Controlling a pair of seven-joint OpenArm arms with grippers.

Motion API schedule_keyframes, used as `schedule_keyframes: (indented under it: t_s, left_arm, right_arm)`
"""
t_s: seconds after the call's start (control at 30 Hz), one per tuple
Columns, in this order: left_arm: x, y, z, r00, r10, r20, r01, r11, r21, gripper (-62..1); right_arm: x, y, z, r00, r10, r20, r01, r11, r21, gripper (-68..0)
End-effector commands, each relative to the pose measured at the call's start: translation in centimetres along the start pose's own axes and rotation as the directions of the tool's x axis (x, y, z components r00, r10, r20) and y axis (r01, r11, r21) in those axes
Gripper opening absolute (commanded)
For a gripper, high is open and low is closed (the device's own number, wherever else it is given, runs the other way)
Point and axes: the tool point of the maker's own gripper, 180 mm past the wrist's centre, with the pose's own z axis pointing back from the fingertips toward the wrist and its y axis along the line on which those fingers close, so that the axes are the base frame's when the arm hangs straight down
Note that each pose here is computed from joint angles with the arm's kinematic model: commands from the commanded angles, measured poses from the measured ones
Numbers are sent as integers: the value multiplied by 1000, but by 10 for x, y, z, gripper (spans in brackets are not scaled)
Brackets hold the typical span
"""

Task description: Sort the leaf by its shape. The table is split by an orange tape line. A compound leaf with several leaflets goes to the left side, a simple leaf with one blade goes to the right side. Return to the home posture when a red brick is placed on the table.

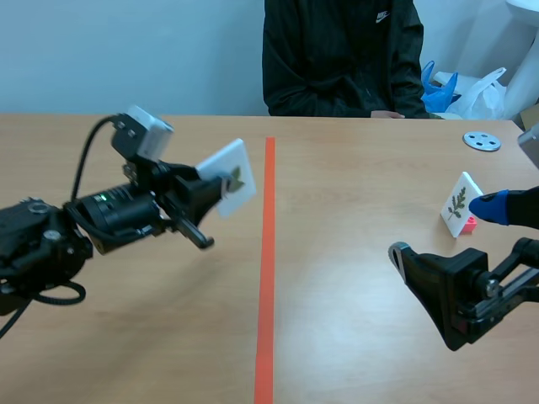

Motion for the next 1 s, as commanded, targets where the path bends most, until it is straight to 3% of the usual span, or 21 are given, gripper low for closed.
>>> schedule_keyframes:
  t_s: [0.0, 0.17, 0.37, 0.73, 0.97]
  left_arm:
    - [12, 30, 5, 1000, 4, 28, -7, 996, 92, -556]
    - [21, 96, 34, 999, 2, 35, -14, 942, 335, -556]
    - [8, 138, 69, 1000, 0, -2, 1, 861, 508, -556]
    - [-37, 186, 115, 991, 133, 9, -105, 733, 672, -556]
    - [-56, 199, 130, 988, 156, 17, -120, 680, 724, -556]
  right_arm:
    - [9, -5, 0, 999, 12, 32, -11, 1000, -10, 4]
    - [9, -6, 0, 999, 12, 32, -11, 1000, -10, 4]
    - [9, -6, 0, 999, 11, 32, -11, 1000, -10, 4]
    - [9, -4, 0, 999, -8, 40, 9, 1000, -17, 4]
    - [8, -4, 0, 999, -10, 39, 10, 1000, -17, 4]
